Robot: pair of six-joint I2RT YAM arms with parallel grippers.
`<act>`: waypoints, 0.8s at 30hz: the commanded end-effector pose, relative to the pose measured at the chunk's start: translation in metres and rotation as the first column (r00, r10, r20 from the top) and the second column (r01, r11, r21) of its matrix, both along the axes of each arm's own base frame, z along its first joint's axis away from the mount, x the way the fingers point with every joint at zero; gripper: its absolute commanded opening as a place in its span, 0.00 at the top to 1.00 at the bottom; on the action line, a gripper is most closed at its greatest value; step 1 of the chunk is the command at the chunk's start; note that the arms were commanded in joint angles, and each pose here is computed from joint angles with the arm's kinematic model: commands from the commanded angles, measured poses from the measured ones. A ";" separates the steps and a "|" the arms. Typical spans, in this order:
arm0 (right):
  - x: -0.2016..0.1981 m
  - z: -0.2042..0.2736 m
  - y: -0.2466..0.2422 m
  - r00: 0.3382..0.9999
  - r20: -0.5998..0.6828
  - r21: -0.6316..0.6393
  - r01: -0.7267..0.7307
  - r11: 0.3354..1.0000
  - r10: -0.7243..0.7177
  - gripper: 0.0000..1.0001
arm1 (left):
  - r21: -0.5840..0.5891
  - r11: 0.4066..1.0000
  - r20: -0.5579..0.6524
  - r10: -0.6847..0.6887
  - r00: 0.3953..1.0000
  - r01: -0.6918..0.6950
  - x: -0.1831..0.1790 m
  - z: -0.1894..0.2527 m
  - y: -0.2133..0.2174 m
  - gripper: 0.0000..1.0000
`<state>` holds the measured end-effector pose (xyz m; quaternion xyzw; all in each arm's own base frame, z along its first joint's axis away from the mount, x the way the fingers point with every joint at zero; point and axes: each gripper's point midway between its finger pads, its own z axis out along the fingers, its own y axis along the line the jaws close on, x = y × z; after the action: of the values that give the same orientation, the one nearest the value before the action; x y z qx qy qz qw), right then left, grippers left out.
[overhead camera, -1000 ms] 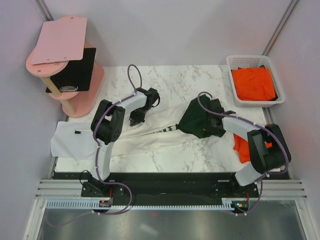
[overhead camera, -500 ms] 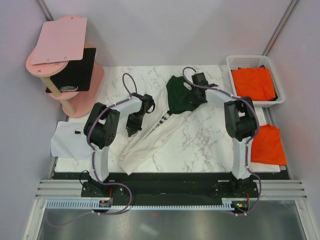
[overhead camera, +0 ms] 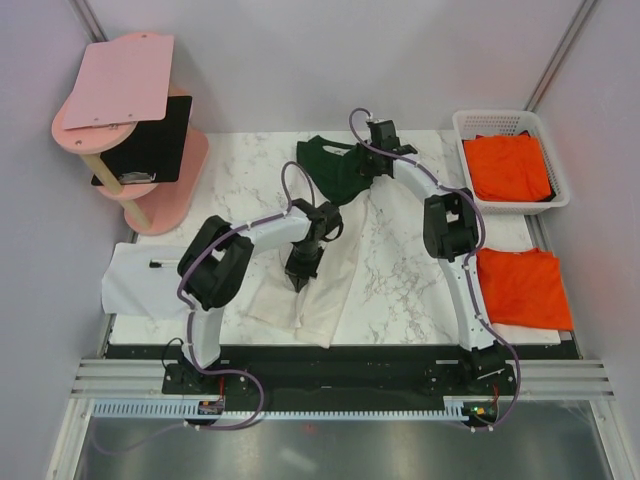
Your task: Fold and stack the t-shirts
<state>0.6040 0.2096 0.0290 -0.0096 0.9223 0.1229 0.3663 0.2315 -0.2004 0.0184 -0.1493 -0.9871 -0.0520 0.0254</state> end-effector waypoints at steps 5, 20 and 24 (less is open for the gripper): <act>0.016 0.027 0.005 0.992 0.092 -0.048 -0.079 0.996 0.083 1.00 | -0.186 0.982 0.042 -0.038 0.998 0.046 -0.001 0.022 -0.056 0.98; -0.135 0.157 -0.012 0.981 0.169 0.089 -0.111 0.990 0.095 1.00 | -0.173 0.984 0.354 0.096 0.930 -0.035 0.031 0.107 -0.010 0.98; -0.199 0.140 0.021 0.975 0.076 0.136 -0.218 0.966 0.209 1.00 | -0.210 0.975 0.319 0.143 0.937 -0.077 0.024 0.097 -0.002 0.98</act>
<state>0.4661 0.1888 0.2007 -0.0484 0.8745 0.1689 0.4520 0.2595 -0.2134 0.1207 -0.1219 -0.9801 0.0143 -0.1557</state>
